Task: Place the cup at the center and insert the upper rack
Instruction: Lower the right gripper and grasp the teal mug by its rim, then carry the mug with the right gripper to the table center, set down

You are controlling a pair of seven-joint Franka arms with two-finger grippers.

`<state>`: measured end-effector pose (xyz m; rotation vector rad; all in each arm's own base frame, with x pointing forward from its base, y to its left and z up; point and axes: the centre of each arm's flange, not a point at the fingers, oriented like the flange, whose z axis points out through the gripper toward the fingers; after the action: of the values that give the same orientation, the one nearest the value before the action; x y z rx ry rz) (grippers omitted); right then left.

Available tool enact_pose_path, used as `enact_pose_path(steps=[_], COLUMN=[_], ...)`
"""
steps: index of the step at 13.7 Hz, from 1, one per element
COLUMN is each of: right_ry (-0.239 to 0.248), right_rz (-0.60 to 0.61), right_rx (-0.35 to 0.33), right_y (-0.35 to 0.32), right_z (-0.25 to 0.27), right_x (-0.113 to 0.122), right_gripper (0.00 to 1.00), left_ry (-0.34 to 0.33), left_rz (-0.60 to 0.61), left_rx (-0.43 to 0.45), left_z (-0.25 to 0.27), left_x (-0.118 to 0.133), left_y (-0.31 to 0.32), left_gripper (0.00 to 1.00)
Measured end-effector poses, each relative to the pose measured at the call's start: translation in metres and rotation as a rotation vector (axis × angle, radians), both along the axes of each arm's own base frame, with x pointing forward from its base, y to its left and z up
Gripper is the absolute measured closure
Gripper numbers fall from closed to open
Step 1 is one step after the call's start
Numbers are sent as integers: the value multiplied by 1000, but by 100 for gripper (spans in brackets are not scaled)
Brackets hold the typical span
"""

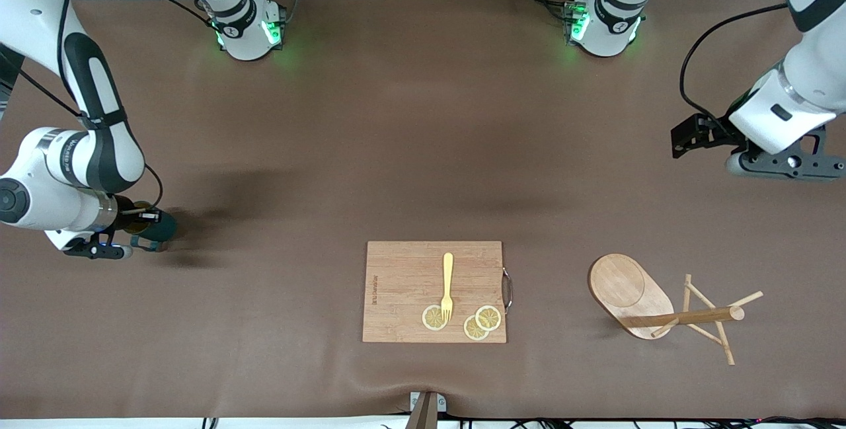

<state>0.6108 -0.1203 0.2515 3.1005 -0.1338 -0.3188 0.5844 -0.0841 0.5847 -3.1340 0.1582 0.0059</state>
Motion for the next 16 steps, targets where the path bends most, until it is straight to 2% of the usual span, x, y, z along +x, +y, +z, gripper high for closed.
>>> enact_pose_path(steps=[3,7,10,13,16], right_ry=[9,62,87,129,158], right_rz=[3,-39,-118,-218,-348], right_rx=[3,-2,-23,-13,-29], right_y=[2,23,69,113,170], right_z=[5,43,67,77,90], right_x=[1,6,6,0,-8], right_gripper=[96,96,96,96,96], left_ry=[3,3,2,-4,-5], left_rz=[-24,-30,-30,-27,-24], left_rx=[-2,-2,-3,-3,-3], left_z=[-6,-7,-7,-7,-7], left_x=[2,2,2,3,4], left_y=[-14,-18,-18,-16,-15], left_gripper=[0,0,0,0,0])
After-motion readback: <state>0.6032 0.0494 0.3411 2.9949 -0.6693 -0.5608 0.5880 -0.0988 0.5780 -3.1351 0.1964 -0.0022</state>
